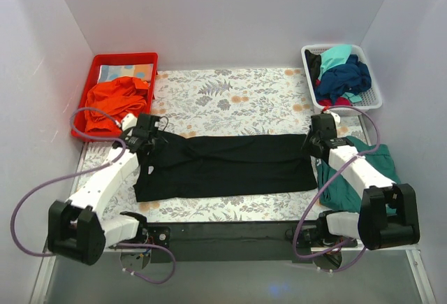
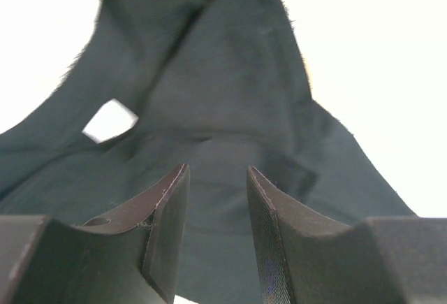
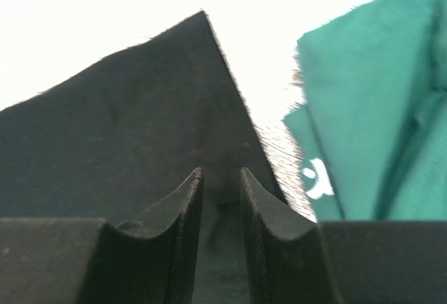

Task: Fold and stack the t-shirts
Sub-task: Fold the other side of the tshirt into a rectangle

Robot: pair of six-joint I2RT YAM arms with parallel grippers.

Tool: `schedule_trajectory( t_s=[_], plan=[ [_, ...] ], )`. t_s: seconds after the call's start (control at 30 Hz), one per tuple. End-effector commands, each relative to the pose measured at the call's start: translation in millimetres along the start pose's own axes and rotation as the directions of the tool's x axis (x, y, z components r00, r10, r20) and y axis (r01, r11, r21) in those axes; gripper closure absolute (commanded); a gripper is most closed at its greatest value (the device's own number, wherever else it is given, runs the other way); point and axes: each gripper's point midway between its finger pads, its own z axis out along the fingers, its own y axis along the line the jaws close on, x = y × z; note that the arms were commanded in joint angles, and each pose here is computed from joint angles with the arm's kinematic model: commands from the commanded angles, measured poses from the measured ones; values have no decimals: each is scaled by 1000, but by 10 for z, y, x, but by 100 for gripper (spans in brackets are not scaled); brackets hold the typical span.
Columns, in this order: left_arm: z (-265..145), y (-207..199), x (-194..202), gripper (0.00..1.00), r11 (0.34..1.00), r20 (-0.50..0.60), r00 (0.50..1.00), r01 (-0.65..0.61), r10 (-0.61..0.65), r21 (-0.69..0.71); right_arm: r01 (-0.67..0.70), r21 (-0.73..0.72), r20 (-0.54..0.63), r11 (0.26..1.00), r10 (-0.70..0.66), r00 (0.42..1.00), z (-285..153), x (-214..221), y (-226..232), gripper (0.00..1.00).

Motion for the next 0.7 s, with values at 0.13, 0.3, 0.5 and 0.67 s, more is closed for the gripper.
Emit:
schedule_trajectory(
  t_s=[0.13,0.3,0.5,0.67],
  plan=[
    [558,-656,-99,63,996,-13,997,-81,81,32,0,-91,27,996,2,1000,21,-162,345,67],
    [1022,-581,187,64,991,-96,988,-124,119,-48,14,-98,20,995,-12,1000,31,-113,361,68],
    [908,-361,418,65,986,-112,984,-150,142,-69,12,-97,26,995,-10,1000,28,-121,353,69],
    [791,-237,555,65,984,-110,983,-158,149,-80,12,-98,13,995,-11,1000,58,-91,364,70]
  ],
)
